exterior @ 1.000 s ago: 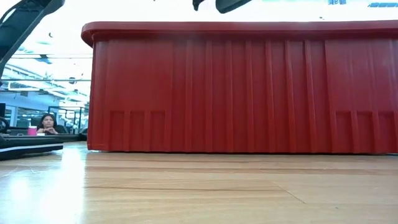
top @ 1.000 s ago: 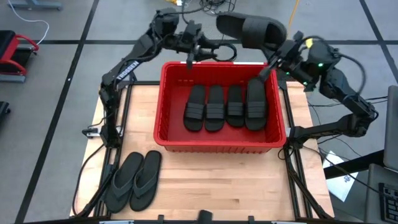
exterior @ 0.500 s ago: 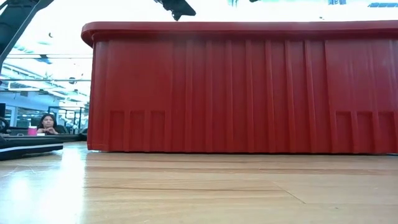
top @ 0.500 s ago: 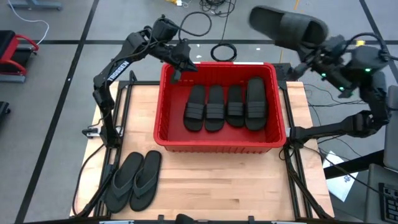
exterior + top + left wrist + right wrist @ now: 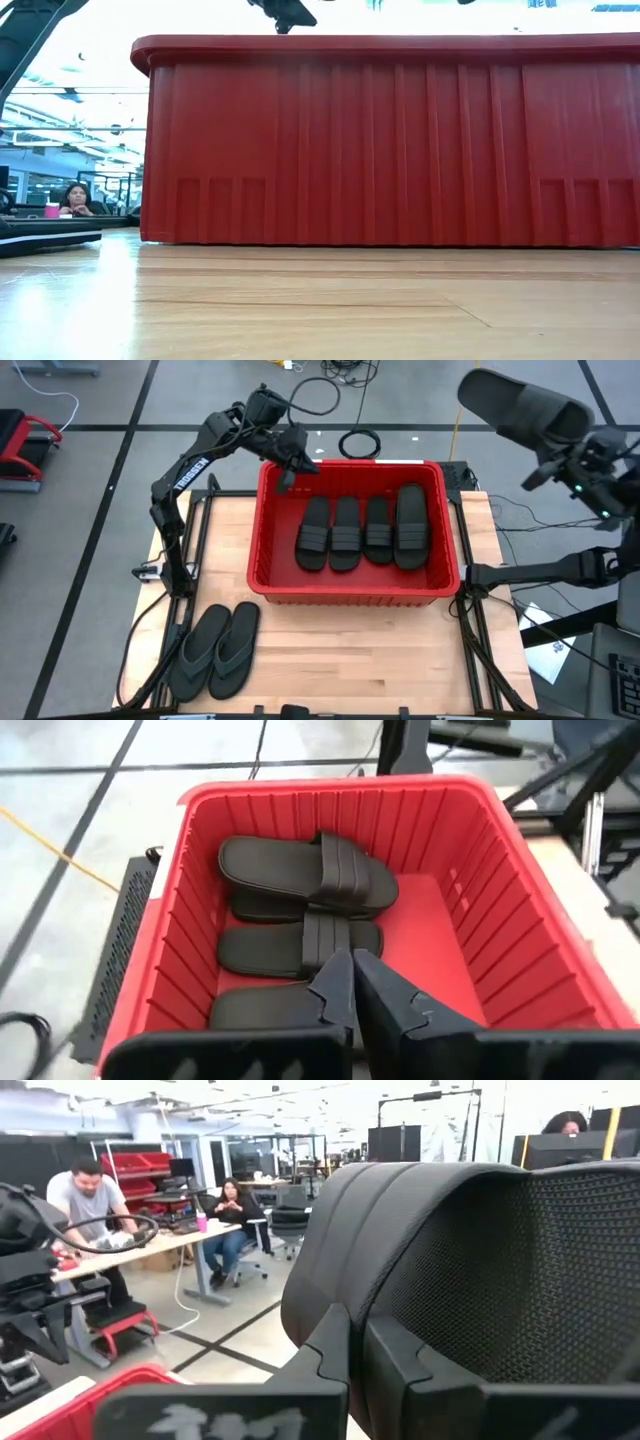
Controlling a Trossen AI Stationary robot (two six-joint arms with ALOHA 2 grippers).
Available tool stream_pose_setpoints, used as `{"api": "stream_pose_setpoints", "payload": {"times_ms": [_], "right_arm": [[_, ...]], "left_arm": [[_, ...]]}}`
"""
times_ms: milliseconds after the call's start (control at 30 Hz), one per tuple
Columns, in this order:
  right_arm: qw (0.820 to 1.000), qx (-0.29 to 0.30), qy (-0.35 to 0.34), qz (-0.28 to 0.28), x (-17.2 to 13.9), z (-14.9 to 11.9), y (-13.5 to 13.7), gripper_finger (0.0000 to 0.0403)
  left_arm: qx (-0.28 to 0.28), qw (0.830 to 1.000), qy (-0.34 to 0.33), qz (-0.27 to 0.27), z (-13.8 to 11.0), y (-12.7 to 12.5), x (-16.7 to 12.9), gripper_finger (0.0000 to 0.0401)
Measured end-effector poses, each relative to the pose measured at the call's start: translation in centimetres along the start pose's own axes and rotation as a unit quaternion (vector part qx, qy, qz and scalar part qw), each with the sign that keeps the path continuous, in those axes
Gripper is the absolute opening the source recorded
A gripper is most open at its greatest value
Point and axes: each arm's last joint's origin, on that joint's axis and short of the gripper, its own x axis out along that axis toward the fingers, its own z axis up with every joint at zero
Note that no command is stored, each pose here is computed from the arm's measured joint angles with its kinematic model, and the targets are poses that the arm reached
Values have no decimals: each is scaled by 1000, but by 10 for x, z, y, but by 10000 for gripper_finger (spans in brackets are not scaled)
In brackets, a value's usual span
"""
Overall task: Pick and place slides into bin
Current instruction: Put the black slide into the red bin
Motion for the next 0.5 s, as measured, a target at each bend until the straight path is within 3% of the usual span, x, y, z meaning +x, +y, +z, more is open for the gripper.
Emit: {"api": "stream_pose_setpoints", "payload": {"times_ms": [300,500], "right_arm": [[994,53,62,65,-30,-27,-25,0],[996,47,62,42,-41,-44,-28,0]], "left_arm": [[-56,998,4,12,1,-1,2,6],[-66,998,10,20,4,-9,7,2]]}}
